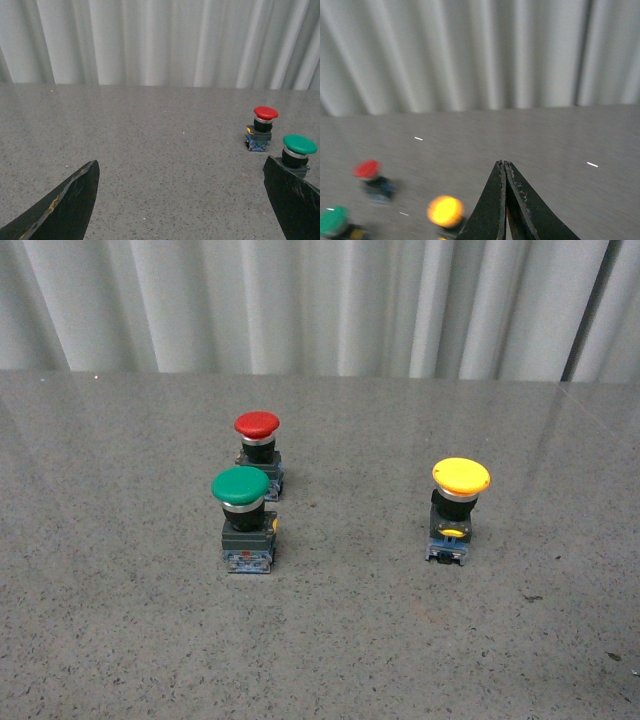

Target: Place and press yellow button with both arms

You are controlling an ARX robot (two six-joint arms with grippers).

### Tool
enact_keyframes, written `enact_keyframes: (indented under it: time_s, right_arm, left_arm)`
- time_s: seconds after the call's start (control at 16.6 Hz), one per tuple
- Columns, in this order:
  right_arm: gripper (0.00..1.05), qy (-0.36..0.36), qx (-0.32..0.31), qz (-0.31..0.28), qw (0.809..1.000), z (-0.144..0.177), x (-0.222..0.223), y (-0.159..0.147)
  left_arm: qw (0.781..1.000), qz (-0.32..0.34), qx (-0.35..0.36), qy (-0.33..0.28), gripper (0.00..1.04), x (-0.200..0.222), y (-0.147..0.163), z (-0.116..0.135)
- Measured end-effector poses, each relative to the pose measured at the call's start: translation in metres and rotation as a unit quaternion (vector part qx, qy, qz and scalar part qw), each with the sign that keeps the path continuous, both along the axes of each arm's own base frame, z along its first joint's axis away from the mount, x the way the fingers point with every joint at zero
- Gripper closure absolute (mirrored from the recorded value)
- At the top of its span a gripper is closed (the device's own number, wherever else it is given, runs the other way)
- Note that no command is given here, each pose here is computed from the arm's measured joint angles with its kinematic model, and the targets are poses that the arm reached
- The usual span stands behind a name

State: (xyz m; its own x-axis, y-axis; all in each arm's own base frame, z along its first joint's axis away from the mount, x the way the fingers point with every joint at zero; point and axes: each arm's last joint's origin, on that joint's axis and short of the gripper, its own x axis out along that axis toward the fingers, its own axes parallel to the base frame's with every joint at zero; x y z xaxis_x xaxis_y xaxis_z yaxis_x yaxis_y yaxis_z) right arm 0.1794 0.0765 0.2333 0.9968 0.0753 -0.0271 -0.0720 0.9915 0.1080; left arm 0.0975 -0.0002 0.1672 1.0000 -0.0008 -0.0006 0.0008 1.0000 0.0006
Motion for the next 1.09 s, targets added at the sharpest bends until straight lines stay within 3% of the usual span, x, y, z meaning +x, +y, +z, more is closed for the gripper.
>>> enact_keyframes:
  time_s: [0.36, 0.48, 1.09]
  right_arm:
    - [1.03, 0.035, -0.050, -0.042, 0.997, -0.025, -0.035, -0.045]
    - [1.03, -0.021, -0.040, -0.046, 0.998, -0.018, -0.053, -0.059]
    - [1.03, -0.015, -0.050, -0.037, 0.998, -0.057, -0.071, -0.077]
  left_arm:
    - [1.000, -0.001, 0.000, 0.000, 0.07, 0.000, 0.000, 0.000]
    - [1.000, -0.001, 0.000, 0.000, 0.07, 0.000, 0.000, 0.000]
    - [1.000, 0.000, 0.000, 0.000, 0.07, 0.000, 0.000, 0.000]
